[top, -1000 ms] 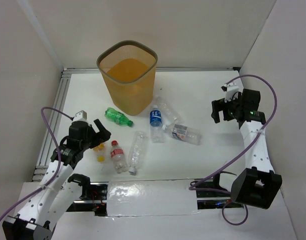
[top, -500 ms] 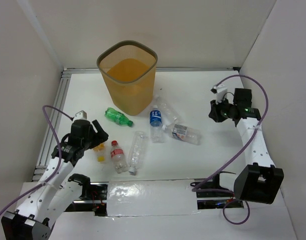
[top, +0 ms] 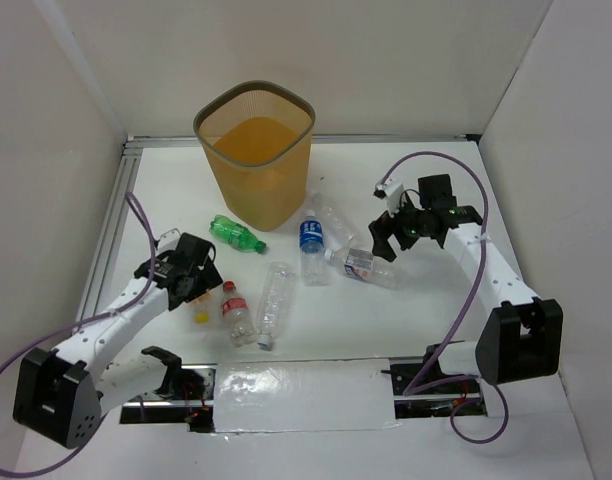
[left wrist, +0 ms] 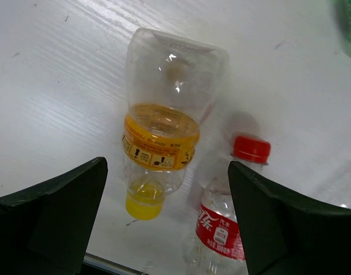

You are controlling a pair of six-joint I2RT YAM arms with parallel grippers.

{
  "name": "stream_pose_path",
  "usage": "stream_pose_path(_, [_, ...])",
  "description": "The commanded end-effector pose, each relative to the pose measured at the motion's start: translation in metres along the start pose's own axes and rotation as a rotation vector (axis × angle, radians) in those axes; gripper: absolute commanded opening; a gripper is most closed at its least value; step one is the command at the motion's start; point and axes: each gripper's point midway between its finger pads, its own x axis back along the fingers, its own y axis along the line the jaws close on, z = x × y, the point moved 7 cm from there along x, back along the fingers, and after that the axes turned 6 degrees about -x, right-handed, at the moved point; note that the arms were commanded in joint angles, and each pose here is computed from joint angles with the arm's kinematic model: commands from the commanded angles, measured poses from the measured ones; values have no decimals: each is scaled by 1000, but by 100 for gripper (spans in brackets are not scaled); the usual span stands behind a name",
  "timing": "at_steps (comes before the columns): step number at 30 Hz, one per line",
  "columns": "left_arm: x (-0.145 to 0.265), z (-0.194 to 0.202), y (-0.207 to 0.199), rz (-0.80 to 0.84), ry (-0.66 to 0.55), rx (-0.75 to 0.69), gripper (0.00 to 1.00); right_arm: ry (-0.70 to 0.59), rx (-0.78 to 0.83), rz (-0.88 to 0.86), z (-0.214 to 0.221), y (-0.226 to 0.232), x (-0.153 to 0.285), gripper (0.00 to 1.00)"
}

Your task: Put the plastic bottles in the bin

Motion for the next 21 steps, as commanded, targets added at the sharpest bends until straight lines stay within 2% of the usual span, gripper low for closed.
stream_pose_path(1, [-14,-1,0,-103,-26,8,99,-53,28,14,-16,1,-2,99])
stream_pose_path(7, [-46,10,-8,-171,-20,-20,96,-29,65,11,-14,4,-13,99])
stream_pose_path(8, [-53,17,-8,-203,13,-39,90,-33,110,-27,-19,10,-10,99])
stream_pose_path(11, [-53,17,-11,-197,12,-48,69,1,166,-87,-16,19,-13,99])
stream_pose_path(12, [-51,16,-14,-184,3,-40,58,24,170,-135,-11,24,-14,99])
stream_pose_path(14, [-43,14,-15,-165,-9,-40,45,41,235,-184,-9,35,-17,99])
stream_pose_path(15, [-33,7,-17,-135,-35,-11,35,45,249,-206,-9,40,-18,99])
stream_pose_path(16, [-27,6,-16,-126,-52,-13,35,71,259,-216,-3,42,-23,99])
stream_pose_path(17, [-17,-3,-19,-96,-77,7,28,87,289,-231,-1,49,-27,99])
stream_pose_path(19, [4,-10,-17,-58,-103,19,24,139,322,-190,8,50,-37,99])
stream_pose_path(21, [41,-32,-20,59,-200,47,20,192,321,-112,18,50,-47,99])
